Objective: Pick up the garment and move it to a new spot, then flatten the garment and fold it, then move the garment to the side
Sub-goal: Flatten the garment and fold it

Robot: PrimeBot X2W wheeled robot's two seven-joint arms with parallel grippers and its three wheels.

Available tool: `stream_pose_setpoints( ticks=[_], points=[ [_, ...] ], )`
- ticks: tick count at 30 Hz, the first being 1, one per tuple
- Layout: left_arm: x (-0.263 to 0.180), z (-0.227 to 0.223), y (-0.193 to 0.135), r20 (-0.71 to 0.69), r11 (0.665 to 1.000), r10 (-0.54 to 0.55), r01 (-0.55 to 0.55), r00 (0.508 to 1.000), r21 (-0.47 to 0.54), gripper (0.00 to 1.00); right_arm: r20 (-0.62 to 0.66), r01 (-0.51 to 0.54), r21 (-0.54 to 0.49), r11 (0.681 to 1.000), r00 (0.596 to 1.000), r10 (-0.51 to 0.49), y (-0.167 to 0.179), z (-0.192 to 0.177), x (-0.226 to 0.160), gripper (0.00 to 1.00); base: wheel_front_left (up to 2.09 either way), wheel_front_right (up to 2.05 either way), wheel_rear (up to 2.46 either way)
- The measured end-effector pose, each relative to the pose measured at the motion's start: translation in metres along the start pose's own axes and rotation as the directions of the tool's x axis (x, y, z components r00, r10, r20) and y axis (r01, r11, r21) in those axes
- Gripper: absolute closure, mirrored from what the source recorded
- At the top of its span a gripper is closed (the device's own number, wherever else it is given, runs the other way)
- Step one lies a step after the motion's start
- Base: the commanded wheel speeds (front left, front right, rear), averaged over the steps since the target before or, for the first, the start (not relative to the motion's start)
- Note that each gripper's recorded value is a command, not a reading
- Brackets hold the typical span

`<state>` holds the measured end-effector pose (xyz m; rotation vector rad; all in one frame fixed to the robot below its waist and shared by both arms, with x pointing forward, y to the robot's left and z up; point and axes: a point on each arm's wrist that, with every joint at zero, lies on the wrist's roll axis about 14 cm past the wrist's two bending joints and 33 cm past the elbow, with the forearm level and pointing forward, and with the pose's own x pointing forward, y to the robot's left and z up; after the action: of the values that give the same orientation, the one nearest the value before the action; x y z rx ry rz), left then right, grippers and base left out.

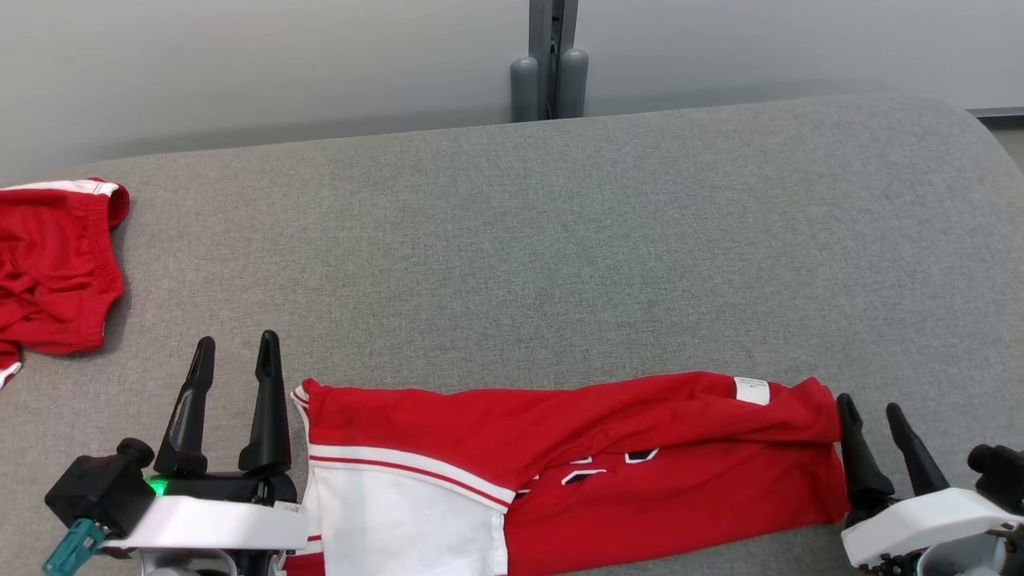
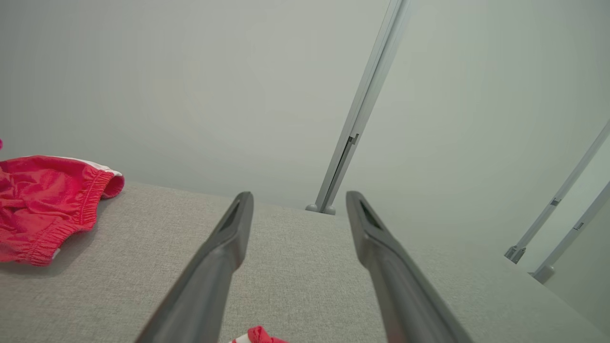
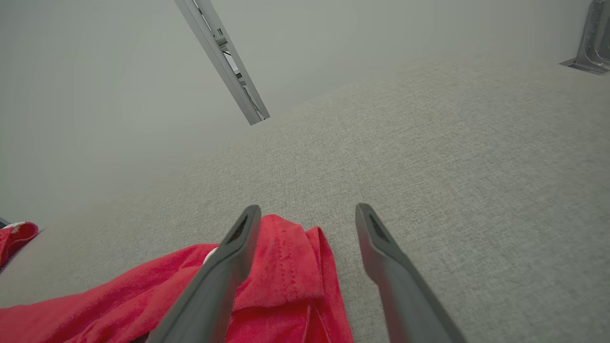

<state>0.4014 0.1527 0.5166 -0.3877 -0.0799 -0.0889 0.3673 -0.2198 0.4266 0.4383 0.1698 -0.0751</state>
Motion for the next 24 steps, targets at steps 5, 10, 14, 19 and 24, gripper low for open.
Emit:
stream_pose_setpoints(
  ticks=[5,10,14,19,24],
  points=[
    [0.004,-0.006,-0.005,-0.001,1.0,-0.021,0.021,1.0,-0.006,0.0,-0.11,0.018,0.003,1.0,0.994,-0.017,-0.003,-0.025,0.005,0.0,0.0,0.0,0.0],
    [0.005,-0.01,-0.005,-0.008,1.0,-0.031,0.031,0.999,-0.001,0.0,-0.206,0.045,0.024,0.999,0.978,-0.039,-0.006,-0.049,0.007,0.0,0.0,0.0,0.0],
    [0.006,-0.012,-0.004,-0.008,1.0,-0.031,0.031,0.999,-0.002,0.0,-0.292,0.082,0.059,0.995,0.955,-0.061,-0.01,-0.068,0.008,0.0,0.0,0.0,0.0],
    [0.005,-0.019,0.0,-0.024,1.0,-0.02,0.02,1.0,-0.006,0.0,-0.353,0.074,0.102,0.992,0.935,-0.033,-0.001,-0.078,0.014,0.53,0.0,0.0,0.0],
    [0.004,-0.02,0.006,-0.022,1.0,-0.003,0.002,1.0,-0.004,0.0,-0.361,0.016,0.134,0.991,0.932,0.034,0.02,-0.078,0.018,1.0,0.0,0.0,0.0]
  ],
)
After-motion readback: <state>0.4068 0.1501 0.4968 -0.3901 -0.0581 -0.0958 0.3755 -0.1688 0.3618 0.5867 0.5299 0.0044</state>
